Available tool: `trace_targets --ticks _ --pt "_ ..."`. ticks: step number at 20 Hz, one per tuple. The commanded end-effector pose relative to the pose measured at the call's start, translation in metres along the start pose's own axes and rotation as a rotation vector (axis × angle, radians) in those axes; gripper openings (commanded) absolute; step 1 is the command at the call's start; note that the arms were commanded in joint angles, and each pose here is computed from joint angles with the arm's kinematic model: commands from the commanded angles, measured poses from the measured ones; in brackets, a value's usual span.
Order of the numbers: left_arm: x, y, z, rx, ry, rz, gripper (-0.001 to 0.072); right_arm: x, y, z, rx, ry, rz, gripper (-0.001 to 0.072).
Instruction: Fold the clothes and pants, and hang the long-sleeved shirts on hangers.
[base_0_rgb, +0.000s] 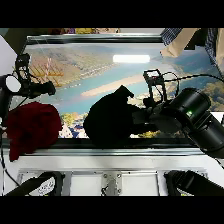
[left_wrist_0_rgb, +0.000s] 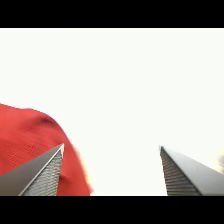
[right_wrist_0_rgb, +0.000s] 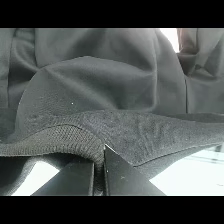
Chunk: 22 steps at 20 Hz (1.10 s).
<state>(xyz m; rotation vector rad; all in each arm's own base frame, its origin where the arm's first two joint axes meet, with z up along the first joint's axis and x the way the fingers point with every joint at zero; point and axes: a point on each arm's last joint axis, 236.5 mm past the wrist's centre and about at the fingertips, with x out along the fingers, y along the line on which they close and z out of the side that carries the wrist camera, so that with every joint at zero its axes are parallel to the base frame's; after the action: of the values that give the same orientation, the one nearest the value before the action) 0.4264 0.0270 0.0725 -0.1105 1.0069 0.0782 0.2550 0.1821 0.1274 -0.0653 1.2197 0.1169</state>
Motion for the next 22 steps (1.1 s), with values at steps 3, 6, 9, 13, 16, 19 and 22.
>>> trace_targets --ticks 3,6,9,13,16,19,22 --pt "0.062 0.082 0.044 0.132 0.014 0.284 0.0624 0.003 0.0 -0.002 -0.001 0.016 -0.01 0.0034" --pt "0.101 0.103 0.049 0.194 0.074 0.362 0.0624 0.009 0.001 -0.003 -0.002 0.032 -0.021 0.0034" --pt "0.135 0.115 0.052 0.241 0.107 0.408 0.0624 0.016 0.002 -0.003 -0.006 0.049 -0.033 0.0034" --pt "0.167 0.126 0.052 0.233 0.134 0.416 0.0624 0.022 -0.003 -0.012 -0.01 0.103 -0.074 0.0034" --pt "0.19 0.134 0.036 0.229 0.18 0.414 0.0624 0.025 -0.003 -0.014 -0.012 0.115 -0.083 0.0034" --pt "0.206 0.139 0.021 0.228 0.221 0.413 0.0624 0.03 -0.003 -0.014 -0.014 0.127 -0.091 0.0034" --pt "0.212 0.149 0.012 0.208 0.242 0.413 0.0624 0.034 -0.002 -0.015 -0.017 0.138 -0.099 0.0035"
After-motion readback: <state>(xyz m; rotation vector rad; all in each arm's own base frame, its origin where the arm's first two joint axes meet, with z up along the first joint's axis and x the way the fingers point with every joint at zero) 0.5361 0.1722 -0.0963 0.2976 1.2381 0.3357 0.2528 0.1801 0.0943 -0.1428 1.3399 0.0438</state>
